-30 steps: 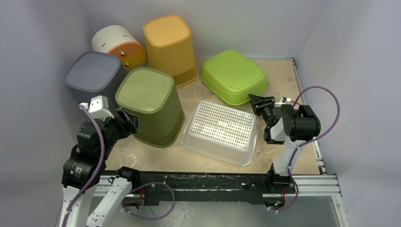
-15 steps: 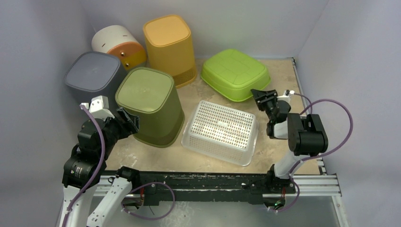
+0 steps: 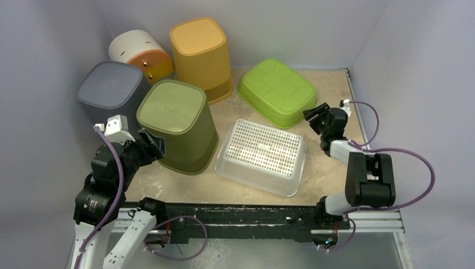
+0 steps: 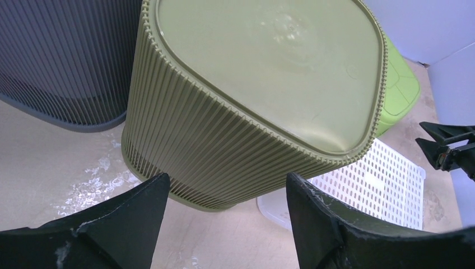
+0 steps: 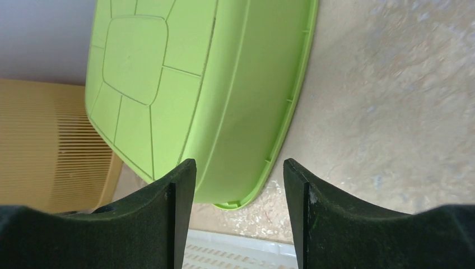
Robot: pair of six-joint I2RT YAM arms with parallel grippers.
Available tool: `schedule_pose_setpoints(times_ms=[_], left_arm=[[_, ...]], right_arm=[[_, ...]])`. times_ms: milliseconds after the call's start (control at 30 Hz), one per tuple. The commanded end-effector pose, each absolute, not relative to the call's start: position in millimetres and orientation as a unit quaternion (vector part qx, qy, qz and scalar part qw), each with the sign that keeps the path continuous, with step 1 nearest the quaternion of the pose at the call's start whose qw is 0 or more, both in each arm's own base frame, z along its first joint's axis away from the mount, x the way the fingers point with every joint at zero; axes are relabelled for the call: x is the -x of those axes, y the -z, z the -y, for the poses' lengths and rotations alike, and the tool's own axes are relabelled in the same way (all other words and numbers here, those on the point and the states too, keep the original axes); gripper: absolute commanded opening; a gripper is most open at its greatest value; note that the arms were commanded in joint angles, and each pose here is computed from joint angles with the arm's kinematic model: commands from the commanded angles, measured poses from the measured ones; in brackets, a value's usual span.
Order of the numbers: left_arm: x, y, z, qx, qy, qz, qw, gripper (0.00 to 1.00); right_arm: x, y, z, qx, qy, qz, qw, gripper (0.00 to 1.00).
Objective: Turn the large container upside down
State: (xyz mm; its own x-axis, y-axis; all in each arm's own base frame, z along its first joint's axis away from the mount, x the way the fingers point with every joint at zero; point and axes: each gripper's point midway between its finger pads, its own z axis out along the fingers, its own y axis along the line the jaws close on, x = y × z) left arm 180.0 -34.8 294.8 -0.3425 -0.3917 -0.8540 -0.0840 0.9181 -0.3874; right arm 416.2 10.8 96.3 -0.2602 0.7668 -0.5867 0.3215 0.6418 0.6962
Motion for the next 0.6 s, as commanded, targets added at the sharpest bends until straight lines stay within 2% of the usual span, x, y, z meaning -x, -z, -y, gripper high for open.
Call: schedule_pose_setpoints(times_ms=[0,33,133,167,200,367,567], left_arm=[[-184,-300,37,0.145,0.147,-0.8,0.563,0.73],[-184,-299,38,0.144,0.147,-0.801,0.562,0.73],[-188,-292,38,0.142,0.14,-0.808,0.555,0.74],[-188,-290,37,0.142,0.135,-0.81,0.552,0.74],[-189,-287,36,0.142,0.131,-0.813,0.549,0.74],[-192,-285,37,0.142,0.129,-0.816,0.546,0.74],[-192,-273,35,0.133,0.112,-0.834,0.524,0.74]], right_arm=[[-415,-134,4,-0.303,-0.159,-0.772,0.536,0.61],[-413,-140,5,-0.291,-0.146,-0.776,0.541,0.62],[-407,-162,5,-0.254,-0.098,-0.788,0.553,0.83],[-405,-170,4,-0.241,-0.084,-0.792,0.554,0.94],[-405,-177,-1,-0.224,-0.072,-0.798,0.555,0.99],[-403,-204,-57,-0.134,-0.011,-0.824,0.551,1.0],[-389,-233,-104,-0.076,-0.057,-0.818,0.567,1.0]])
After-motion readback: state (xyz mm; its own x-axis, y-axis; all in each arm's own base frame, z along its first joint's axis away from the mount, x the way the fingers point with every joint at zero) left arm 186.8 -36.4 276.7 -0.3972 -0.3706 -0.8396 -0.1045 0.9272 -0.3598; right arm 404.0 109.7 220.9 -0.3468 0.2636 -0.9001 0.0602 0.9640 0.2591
